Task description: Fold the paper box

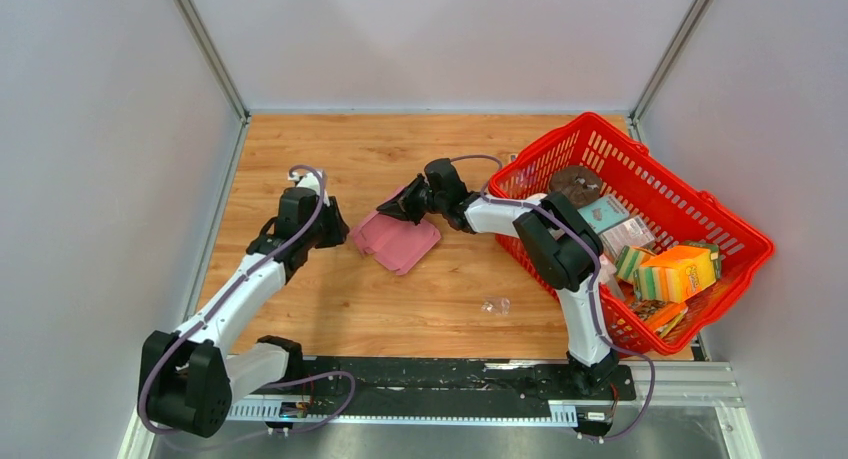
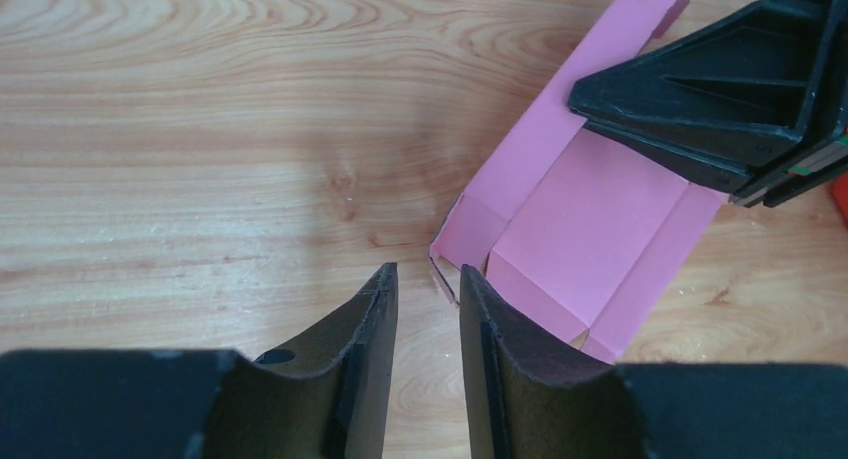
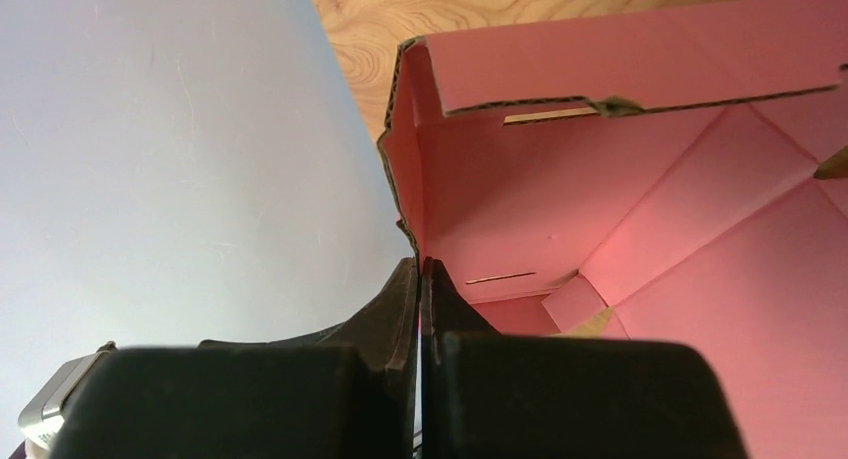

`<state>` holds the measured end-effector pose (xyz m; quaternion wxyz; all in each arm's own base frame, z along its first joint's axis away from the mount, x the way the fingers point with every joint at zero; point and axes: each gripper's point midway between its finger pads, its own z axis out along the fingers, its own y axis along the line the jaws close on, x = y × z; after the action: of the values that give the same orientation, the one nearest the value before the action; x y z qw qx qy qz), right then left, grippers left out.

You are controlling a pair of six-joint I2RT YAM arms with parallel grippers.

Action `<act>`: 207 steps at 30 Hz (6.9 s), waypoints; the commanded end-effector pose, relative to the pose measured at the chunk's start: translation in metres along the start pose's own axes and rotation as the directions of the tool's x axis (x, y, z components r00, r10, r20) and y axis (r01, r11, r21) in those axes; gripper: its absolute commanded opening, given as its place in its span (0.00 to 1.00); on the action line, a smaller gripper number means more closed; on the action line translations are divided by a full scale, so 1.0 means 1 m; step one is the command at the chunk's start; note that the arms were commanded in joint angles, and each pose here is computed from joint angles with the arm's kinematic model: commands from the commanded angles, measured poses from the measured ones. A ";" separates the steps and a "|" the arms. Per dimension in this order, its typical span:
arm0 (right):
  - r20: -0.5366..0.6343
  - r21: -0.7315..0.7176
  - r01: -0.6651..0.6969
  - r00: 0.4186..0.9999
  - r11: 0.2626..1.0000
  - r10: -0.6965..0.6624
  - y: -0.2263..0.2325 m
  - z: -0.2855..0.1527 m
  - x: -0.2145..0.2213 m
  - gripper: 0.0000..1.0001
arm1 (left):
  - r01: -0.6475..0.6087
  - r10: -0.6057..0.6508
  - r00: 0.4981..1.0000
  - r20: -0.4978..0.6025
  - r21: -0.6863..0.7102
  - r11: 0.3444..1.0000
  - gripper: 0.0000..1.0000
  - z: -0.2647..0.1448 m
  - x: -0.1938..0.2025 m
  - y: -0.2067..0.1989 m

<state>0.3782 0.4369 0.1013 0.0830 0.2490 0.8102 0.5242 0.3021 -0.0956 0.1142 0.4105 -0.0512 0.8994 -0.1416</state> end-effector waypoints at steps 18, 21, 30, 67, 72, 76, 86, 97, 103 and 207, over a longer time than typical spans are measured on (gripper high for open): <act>0.025 0.001 -0.005 1.000 1.000 0.005 -0.001 -0.003 -0.006 0.00 | -0.154 0.147 0.985 -0.088 -0.080 0.985 0.08 0.011 -0.007 -0.018; 0.019 -0.007 -0.020 1.000 1.000 0.020 -0.001 -0.002 -0.004 0.00 | -0.159 0.151 0.982 -0.115 -0.062 0.985 0.08 0.016 -0.001 -0.024; 0.000 -0.033 -0.063 0.998 0.997 0.063 0.004 -0.001 0.003 0.00 | -0.171 0.166 0.974 -0.157 -0.020 0.985 0.07 0.044 0.000 -0.044; -0.004 -0.056 -0.074 0.997 0.996 0.074 -0.003 -0.009 0.001 0.00 | -0.040 0.049 0.994 -0.101 0.094 0.995 0.49 0.049 0.024 -0.034; -0.003 -0.062 -0.080 0.997 0.995 0.080 -0.001 -0.010 0.000 0.00 | -0.096 0.106 0.990 -0.097 0.104 0.990 0.41 0.053 0.019 -0.049; -0.006 -0.063 -0.080 0.997 0.995 0.080 -0.001 -0.010 0.001 0.00 | -0.114 0.118 0.989 -0.087 0.055 0.992 0.41 0.052 0.019 -0.045; -0.001 -0.061 -0.089 0.996 0.994 0.089 -0.008 -0.012 0.001 0.00 | -0.115 0.114 0.992 -0.055 -0.014 0.993 0.42 0.054 0.017 -0.036; 0.008 -0.071 0.012 1.000 0.997 -0.012 -0.024 -0.023 0.008 0.00 | -0.181 0.186 0.980 0.068 -0.075 0.981 0.38 0.045 0.031 -0.048; 0.017 -0.064 0.033 0.999 0.997 -0.032 -0.031 -0.028 0.010 0.00 | -0.186 0.212 0.966 0.150 -0.166 0.968 0.37 0.044 0.026 -0.044; -0.080 0.061 0.940 0.341 0.337 -0.937 0.096 -0.209 0.104 0.05 | -0.204 0.203 0.944 0.259 -0.023 0.979 0.00 -0.093 -0.039 -0.067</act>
<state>0.2443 0.3406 0.2980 0.3462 -0.2581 0.8339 0.3436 0.2511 -0.1306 0.1923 0.5145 0.0359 0.8532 -0.0774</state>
